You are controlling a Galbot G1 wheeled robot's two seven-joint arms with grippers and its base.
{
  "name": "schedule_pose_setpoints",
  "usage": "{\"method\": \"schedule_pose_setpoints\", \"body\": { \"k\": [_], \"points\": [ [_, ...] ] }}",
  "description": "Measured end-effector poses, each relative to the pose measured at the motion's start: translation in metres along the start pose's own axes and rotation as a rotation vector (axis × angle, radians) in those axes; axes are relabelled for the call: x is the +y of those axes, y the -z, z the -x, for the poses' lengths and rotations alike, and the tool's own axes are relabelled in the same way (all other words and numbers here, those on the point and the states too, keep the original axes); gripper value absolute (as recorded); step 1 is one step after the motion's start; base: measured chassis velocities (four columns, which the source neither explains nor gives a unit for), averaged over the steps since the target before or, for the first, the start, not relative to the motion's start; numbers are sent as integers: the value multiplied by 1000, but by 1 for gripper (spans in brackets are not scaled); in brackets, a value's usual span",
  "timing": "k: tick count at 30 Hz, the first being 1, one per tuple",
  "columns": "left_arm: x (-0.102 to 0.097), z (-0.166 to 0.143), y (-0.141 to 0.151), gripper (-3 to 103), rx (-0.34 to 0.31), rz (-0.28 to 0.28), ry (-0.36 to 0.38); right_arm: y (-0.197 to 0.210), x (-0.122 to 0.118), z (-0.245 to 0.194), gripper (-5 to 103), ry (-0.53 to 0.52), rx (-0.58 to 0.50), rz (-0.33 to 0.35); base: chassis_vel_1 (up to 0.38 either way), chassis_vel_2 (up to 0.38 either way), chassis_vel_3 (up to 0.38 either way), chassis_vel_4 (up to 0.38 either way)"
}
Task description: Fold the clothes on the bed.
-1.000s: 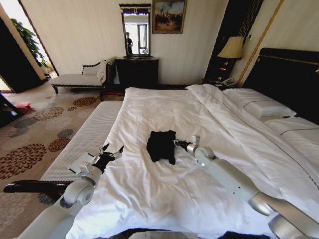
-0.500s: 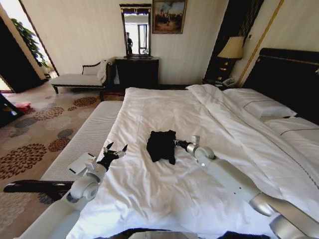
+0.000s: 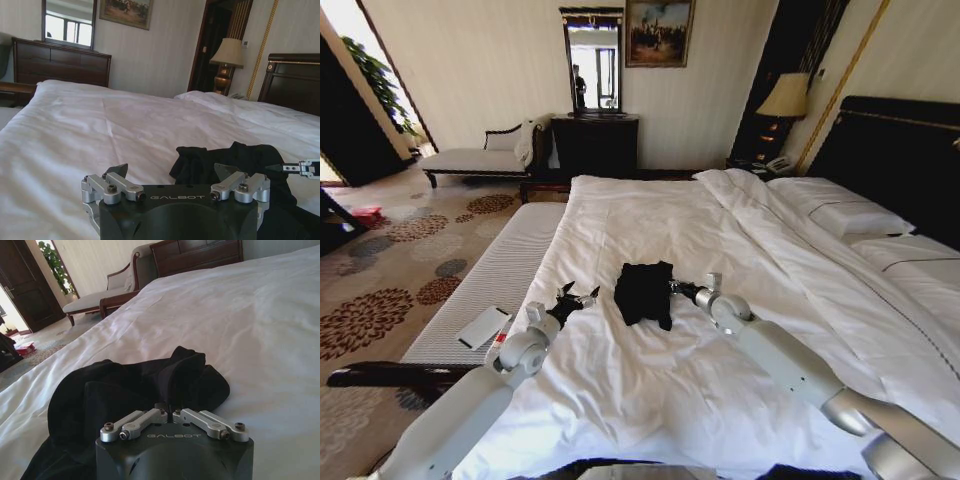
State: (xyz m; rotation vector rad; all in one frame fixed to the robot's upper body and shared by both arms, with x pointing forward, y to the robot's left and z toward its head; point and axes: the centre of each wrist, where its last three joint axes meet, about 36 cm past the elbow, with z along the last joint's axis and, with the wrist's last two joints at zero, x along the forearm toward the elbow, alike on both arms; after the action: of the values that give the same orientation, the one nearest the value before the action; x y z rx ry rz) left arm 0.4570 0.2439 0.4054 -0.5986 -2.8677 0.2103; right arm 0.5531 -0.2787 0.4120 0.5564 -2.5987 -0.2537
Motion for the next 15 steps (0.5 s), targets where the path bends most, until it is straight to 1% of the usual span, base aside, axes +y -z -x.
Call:
{"method": "schedule_pose_setpoints", "body": {
  "k": [1, 4, 6, 7, 8, 9, 12, 14, 15],
  "points": [
    [-2, 9, -3, 98, 1, -8, -6, 0, 0, 0, 0, 1, 0, 1, 0, 0, 0, 0],
    [-5, 17, -5, 97, 3, -14, -15, 0, 0, 0, 0, 1, 0, 2, 0, 0, 0, 0],
    [-10, 26, -7, 92, -1, -17, -27, 0, 0, 0, 0, 1, 0, 4, 0, 0, 0, 0],
    [-12, 29, -9, 92, -1, -19, -33, 0, 0, 0, 0, 1, 0, 3, 0, 0, 0, 0],
    [-14, 32, -10, 89, 0, -20, -38, 0, 0, 0, 0, 2, 0, 3, 0, 0, 0, 0],
    [-14, 32, -10, 89, 0, -20, -38, 0, 0, 0, 0, 2, 0, 3, 0, 0, 0, 0],
    [-24, 42, -19, 74, 11, -19, -52, 2, 1, 2, 0, 9, 0, 3, 0, 0, 0, 0],
    [-26, 44, -21, 74, 14, -20, -55, 2, 1, 2, 0, 10, 1, 3, 0, 0, 0, 0],
    [-29, 47, -23, 69, 17, -22, -57, 2, 1, 2, 0, 11, 1, 4, 0, 0, 0, 0]
  ]
}}
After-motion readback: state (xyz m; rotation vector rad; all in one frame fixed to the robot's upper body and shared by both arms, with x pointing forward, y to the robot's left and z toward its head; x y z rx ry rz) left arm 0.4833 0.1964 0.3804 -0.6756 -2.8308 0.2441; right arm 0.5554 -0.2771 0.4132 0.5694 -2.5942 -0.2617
